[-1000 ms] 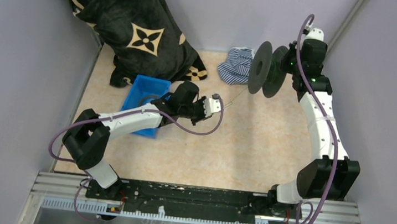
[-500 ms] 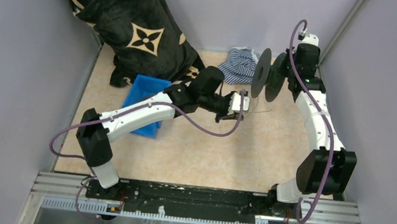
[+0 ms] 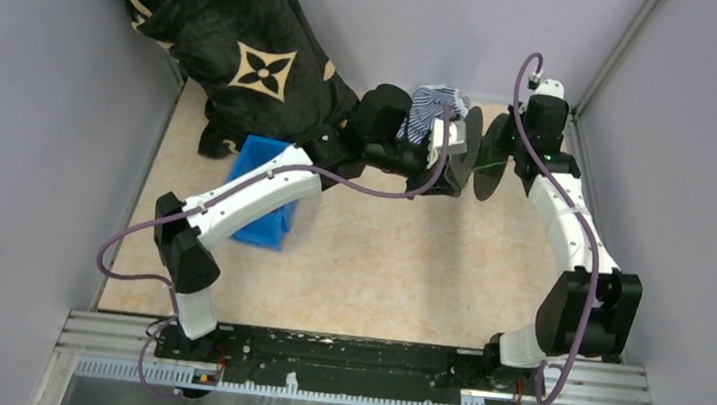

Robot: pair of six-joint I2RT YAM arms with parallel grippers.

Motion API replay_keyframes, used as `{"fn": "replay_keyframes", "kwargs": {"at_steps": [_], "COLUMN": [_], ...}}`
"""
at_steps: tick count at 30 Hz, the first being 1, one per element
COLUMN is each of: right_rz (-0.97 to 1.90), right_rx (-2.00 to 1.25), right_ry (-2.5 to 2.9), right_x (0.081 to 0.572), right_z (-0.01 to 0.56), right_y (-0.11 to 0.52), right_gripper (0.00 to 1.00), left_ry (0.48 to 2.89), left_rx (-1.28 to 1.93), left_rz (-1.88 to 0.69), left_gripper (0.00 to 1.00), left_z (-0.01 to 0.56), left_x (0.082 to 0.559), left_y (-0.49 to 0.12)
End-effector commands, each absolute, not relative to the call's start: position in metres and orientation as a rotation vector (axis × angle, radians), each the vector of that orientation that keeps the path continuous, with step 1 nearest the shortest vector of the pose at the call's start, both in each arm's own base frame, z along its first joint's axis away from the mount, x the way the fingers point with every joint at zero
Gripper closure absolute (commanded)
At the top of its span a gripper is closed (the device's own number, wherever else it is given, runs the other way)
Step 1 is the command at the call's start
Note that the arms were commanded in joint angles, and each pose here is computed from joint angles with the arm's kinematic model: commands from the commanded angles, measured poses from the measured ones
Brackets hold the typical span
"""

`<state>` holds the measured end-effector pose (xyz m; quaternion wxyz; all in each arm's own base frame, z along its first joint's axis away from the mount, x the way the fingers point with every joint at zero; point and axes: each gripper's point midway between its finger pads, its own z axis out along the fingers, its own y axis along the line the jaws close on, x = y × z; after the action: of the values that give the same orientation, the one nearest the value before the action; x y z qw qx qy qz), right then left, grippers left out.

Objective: Wrap the cables

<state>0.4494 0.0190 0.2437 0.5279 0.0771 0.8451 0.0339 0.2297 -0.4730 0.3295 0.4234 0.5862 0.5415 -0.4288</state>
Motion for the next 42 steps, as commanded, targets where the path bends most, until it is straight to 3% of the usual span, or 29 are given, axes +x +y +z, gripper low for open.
{"fn": "replay_keyframes", "kwargs": {"at_steps": [1,13,42], "right_rz": [0.143,0.208,0.467], "right_rx": [0.129,0.008,-0.474], "right_ry": [1.818,1.805,1.791], "right_x": [0.446,0.42,0.363], "right_z": [0.309,0.306,0.28], "right_y": [0.028,0.049,0.135], "right_gripper": [1.0,1.0,1.0], "left_ry": [1.45,1.612,1.624], "left_rx": [1.275,0.946,0.744], "left_rz": [-1.146,-1.238,-1.29], "left_gripper": [1.0,1.0,1.0], "left_z": [0.363,0.375,0.372], "left_x": [0.244,0.306,0.399], "left_y": [-0.459,-0.432,-0.432]}}
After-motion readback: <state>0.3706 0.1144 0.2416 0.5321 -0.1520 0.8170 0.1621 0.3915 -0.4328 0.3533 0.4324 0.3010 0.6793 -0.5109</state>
